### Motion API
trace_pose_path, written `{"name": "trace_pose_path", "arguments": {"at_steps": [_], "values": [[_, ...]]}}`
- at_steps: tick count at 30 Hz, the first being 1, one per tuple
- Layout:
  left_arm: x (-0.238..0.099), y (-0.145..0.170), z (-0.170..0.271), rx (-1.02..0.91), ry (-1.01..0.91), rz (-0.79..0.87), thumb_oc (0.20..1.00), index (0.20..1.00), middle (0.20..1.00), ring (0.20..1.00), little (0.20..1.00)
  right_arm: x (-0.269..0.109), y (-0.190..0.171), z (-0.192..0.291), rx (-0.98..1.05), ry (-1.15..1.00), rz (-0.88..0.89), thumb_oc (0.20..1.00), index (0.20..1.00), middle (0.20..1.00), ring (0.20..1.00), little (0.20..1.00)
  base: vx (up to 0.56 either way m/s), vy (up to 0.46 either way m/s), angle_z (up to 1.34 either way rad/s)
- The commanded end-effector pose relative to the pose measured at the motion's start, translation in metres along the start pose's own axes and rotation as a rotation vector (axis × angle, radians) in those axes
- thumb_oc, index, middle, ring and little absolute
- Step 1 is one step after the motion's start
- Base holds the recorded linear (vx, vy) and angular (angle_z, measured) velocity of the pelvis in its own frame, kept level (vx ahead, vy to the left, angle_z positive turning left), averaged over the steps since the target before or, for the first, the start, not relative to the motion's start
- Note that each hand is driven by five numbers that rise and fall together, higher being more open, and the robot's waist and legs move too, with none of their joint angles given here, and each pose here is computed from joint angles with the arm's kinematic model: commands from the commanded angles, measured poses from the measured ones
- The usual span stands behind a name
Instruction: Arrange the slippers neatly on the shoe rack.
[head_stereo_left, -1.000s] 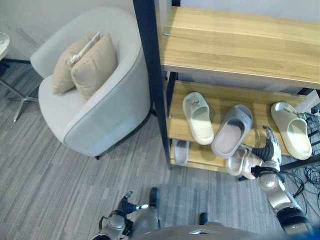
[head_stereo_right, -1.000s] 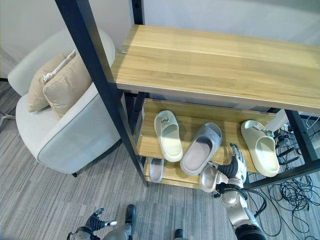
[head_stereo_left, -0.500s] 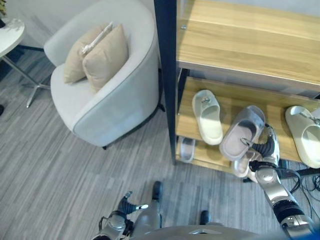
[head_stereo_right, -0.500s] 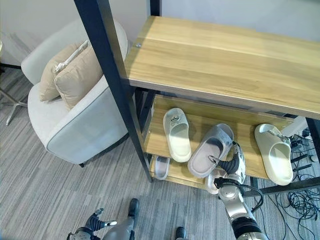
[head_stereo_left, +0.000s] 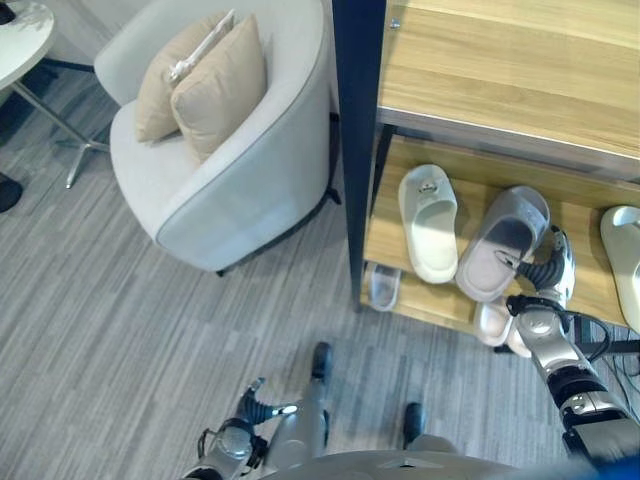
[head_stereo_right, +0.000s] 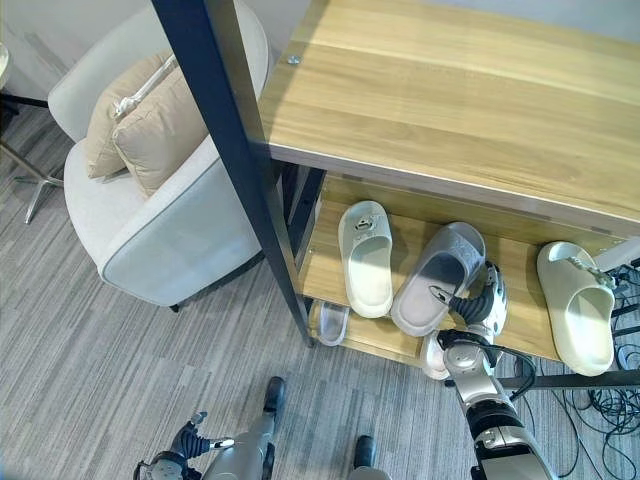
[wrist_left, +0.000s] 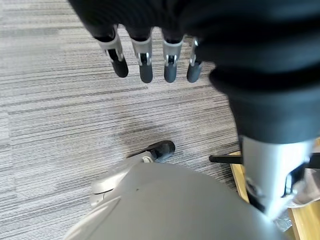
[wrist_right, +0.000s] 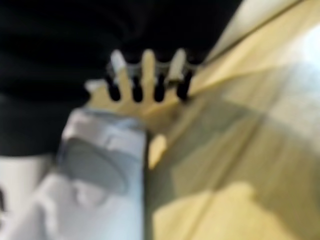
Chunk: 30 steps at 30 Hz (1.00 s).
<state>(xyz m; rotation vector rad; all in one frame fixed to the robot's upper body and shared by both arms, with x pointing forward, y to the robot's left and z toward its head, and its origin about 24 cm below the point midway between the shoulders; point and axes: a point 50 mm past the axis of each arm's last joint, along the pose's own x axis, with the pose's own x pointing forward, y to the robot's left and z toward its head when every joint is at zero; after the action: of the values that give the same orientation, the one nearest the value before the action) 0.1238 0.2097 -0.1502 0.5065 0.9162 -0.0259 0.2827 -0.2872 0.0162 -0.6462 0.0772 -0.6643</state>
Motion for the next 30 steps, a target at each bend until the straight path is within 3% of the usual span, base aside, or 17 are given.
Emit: {"name": "trace_pose_path", "arguments": {"at_steps": [1, 2, 3, 22, 30], "values": [[-0.003, -0.035, 0.014, 0.026, -0.046, -0.088, 1.000, 1.000, 1.000, 1.000, 1.000, 0.035, -0.019, 0.033, -0.003, -0.088, -0.082, 0.799, 0.799, 0.799, 0.799, 0.799, 0.01, -0.002, 0.06], [-0.003, -0.035, 0.014, 0.027, -0.045, -0.085, 1.000, 1.000, 1.000, 1.000, 1.000, 0.036, -0.018, 0.033, -0.008, -0.084, -0.076, 0.445, 0.445, 0.445, 0.445, 0.445, 0.01, 0.003, 0.07], [-0.003, -0.035, 0.014, 0.027, -0.045, -0.085, 1.000, 1.000, 1.000, 1.000, 1.000, 0.036, -0.018, 0.033, -0.008, -0.085, -0.076, 0.216, 0.216, 0.216, 0.216, 0.216, 0.02, 0.003, 0.08], [-0.003, -0.037, 0.013, 0.036, -0.031, -0.073, 1.000, 1.000, 1.000, 1.000, 1.000, 0.026, -0.030, 0.014, -0.050, -0.066, -0.125, 0.200, 0.200, 0.200, 0.200, 0.200, 0.00, 0.003, 0.03], [-0.004, -0.039, 0.011, -0.003, -0.014, -0.072, 1.000, 1.000, 1.000, 1.000, 1.000, -0.017, -0.037, 0.038, -0.020, -0.297, -0.121, 0.200, 0.200, 0.200, 0.200, 0.200, -0.01, -0.006, -0.01]]}}
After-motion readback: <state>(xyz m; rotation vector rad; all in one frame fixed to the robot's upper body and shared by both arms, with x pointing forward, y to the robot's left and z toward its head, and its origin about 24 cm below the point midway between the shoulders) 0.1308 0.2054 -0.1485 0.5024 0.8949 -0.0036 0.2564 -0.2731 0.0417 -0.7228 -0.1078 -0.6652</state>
